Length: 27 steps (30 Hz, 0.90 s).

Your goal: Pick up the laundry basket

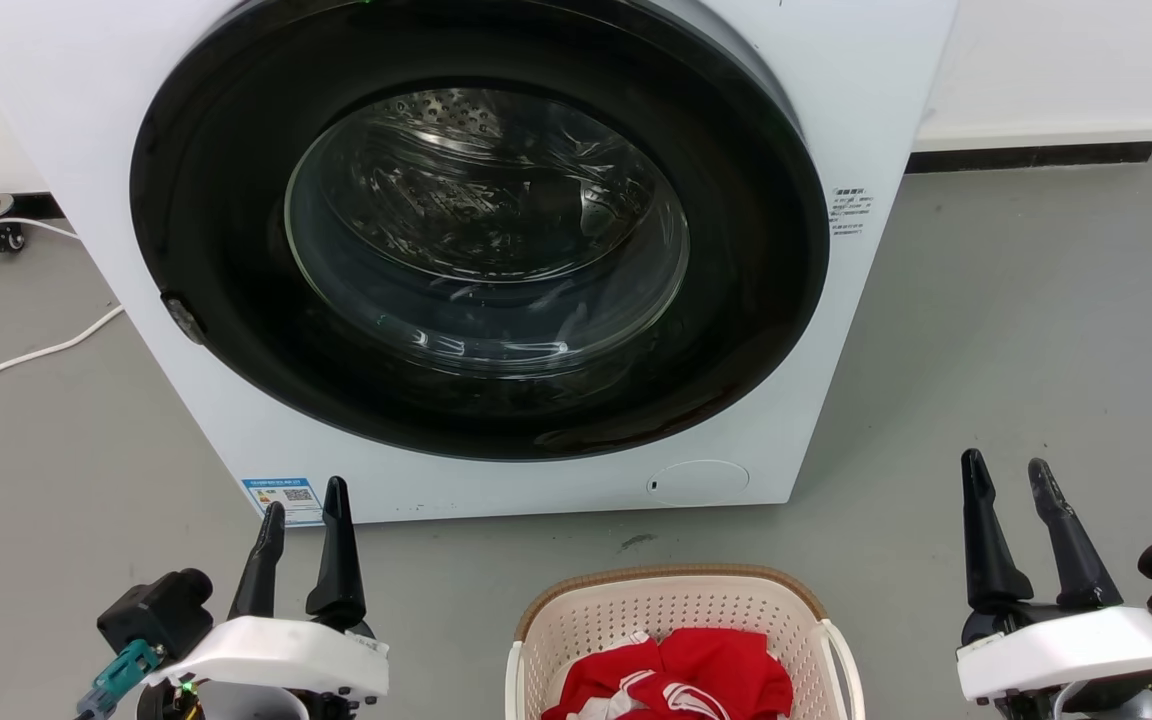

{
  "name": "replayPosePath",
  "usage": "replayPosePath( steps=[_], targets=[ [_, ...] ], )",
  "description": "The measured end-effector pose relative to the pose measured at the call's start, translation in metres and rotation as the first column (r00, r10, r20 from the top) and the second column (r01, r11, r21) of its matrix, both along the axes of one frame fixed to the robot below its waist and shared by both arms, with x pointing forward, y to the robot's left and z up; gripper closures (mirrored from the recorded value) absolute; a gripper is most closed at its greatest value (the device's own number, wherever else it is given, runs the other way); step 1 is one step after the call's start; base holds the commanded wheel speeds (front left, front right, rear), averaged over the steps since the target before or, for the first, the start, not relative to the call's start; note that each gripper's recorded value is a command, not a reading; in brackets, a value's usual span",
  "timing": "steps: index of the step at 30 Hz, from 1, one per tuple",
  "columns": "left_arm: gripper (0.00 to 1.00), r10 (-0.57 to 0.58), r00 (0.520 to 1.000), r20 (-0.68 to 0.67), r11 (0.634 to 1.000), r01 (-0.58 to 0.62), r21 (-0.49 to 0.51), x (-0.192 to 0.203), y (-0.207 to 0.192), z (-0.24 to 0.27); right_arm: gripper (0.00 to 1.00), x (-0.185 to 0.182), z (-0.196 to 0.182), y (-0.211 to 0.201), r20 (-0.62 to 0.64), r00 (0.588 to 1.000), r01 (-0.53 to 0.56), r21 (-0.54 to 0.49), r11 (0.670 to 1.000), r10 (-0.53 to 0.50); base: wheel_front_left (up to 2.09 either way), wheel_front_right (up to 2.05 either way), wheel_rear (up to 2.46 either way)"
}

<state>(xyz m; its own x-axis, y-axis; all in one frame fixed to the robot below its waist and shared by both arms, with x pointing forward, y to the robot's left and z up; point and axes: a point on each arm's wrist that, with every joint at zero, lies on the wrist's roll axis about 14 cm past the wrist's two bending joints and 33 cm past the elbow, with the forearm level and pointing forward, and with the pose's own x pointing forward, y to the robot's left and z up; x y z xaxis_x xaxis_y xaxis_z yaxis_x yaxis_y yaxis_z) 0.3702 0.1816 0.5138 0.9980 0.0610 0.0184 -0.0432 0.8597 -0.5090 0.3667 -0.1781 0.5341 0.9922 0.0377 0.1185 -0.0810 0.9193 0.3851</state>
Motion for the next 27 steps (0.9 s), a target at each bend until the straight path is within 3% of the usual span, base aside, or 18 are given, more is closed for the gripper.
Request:
replayPosePath(
  steps=[27],
  targets=[
    [0.00, -0.004, 0.999, 0.039, 0.964, -0.006, 0.266, -0.0064, -0.0043, 0.0034, 0.00, -0.0076, 0.0018, 0.0027, 0.045, 0.999, 0.013, -0.275, 0.961, 0.000, 0.00, 0.00, 0.00]
  ],
)
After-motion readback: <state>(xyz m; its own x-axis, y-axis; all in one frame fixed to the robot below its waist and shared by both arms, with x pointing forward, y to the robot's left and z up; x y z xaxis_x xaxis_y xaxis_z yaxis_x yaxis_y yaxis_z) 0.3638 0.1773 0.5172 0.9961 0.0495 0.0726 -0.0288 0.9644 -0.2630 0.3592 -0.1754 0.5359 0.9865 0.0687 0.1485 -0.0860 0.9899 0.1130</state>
